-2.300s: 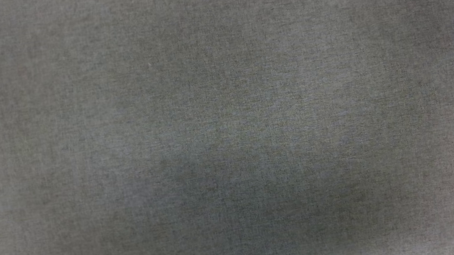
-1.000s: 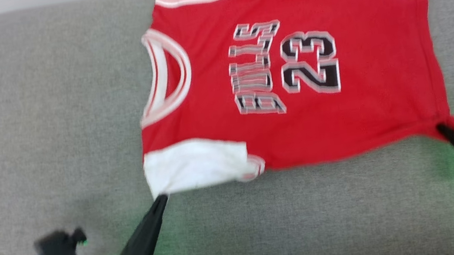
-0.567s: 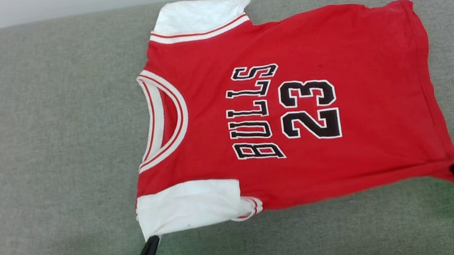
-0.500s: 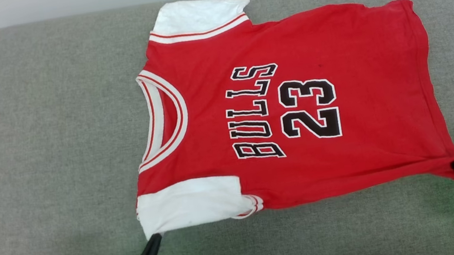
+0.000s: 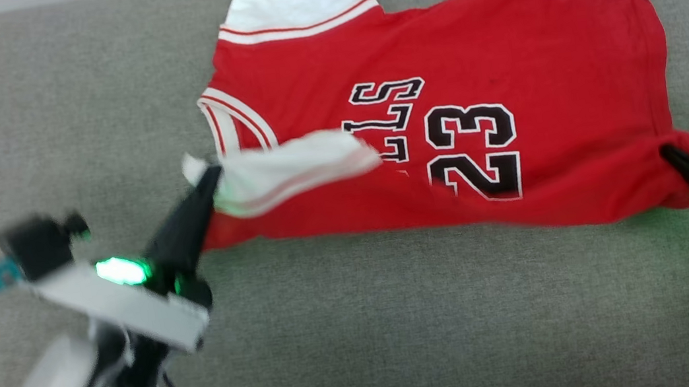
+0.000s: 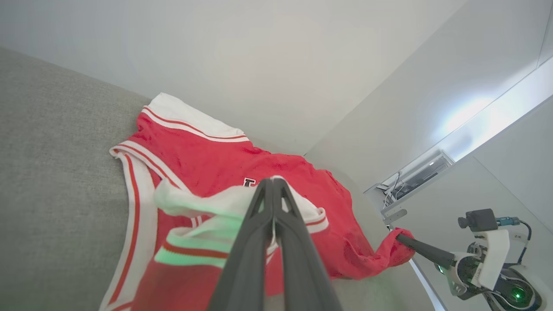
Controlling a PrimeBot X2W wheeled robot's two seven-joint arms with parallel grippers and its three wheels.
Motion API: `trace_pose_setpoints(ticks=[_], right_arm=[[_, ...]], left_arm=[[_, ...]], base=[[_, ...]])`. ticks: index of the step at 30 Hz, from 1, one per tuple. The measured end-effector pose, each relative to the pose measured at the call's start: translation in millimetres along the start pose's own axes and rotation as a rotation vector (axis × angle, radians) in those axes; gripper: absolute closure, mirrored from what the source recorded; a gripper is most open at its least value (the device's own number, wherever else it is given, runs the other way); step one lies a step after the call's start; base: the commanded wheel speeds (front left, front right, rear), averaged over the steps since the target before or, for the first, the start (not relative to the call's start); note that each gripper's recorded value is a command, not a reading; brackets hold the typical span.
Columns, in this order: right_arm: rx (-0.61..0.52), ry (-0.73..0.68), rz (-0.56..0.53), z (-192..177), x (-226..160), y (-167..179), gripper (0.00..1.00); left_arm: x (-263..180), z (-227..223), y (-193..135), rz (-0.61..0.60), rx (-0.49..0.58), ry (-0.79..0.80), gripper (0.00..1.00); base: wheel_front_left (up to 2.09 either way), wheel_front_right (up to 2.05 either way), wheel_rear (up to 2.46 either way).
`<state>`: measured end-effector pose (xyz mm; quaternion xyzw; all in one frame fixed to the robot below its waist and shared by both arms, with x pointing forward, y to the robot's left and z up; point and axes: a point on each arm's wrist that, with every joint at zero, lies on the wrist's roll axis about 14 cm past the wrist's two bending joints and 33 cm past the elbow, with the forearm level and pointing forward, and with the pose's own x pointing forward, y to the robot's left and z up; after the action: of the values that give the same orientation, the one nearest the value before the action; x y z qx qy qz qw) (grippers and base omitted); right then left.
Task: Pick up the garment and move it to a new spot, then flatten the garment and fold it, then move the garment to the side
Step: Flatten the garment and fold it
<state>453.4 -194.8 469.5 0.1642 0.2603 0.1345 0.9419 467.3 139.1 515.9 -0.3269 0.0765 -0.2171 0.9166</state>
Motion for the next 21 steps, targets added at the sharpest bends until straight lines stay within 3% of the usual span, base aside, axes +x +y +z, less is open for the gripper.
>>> trace_pose_setpoints(ticks=[10,21], right_arm=[[-0.016,0.029,-0.052,-0.3,35.3,-22.9,1.00],[-0.027,0.053,-0.081,-16.8,60.4,-40.0,1.00]], left_arm=[[50.4,7.3,39.7,0.086,0.007,0.002,1.00],[49.7,-42.6,97.4,0.235,0.036,0.123,1.00]], base=[[0.00,0.00,0.00],[0.00,0.00,0.00]])
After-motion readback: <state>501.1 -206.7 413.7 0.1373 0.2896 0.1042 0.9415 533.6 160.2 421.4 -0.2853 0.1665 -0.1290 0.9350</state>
